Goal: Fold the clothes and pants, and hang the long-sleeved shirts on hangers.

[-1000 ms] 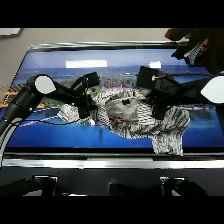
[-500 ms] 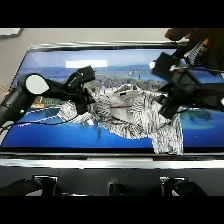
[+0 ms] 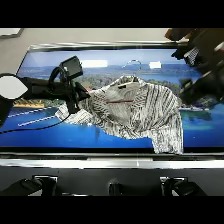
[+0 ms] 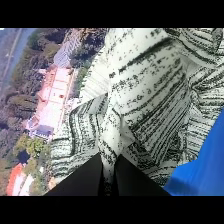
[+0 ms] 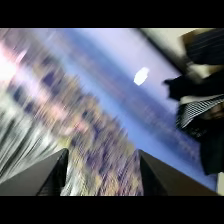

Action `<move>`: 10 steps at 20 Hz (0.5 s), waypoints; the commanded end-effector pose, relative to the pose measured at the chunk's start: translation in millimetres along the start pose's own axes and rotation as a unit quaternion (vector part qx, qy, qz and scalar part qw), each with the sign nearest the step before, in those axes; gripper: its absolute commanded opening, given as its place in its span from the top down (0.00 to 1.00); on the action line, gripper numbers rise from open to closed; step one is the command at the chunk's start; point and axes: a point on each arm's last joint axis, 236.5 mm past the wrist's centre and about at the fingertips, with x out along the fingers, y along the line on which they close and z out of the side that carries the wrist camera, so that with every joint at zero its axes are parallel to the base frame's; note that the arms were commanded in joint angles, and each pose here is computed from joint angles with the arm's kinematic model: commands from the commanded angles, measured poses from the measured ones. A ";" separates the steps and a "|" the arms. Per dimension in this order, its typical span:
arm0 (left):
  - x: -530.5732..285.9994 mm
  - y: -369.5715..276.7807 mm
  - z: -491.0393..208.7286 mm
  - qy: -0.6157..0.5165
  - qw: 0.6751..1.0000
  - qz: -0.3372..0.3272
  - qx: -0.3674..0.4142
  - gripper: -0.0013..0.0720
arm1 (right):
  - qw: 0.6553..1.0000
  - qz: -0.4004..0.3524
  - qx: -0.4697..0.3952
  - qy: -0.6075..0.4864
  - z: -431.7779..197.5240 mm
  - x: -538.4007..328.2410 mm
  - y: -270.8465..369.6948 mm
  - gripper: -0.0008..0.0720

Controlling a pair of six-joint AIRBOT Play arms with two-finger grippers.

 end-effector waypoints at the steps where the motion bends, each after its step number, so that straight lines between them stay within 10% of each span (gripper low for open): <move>1: -7.0 -0.8 5.4 -0.008 1.000 0.005 0.004 0.94 | 0.979 -0.092 0.128 -0.132 56.8 -3.5 -49.4 0.23; 5: -7.2 -0.8 5.5 -0.008 1.000 0.005 0.004 0.94 | 0.910 -0.131 0.377 -0.108 27.5 15.4 -71.9 0.16; 10: -7.2 -0.4 5.6 -0.008 1.000 0.006 0.004 0.94 | 0.871 -0.175 0.458 -0.031 -31.0 26.6 -93.8 0.05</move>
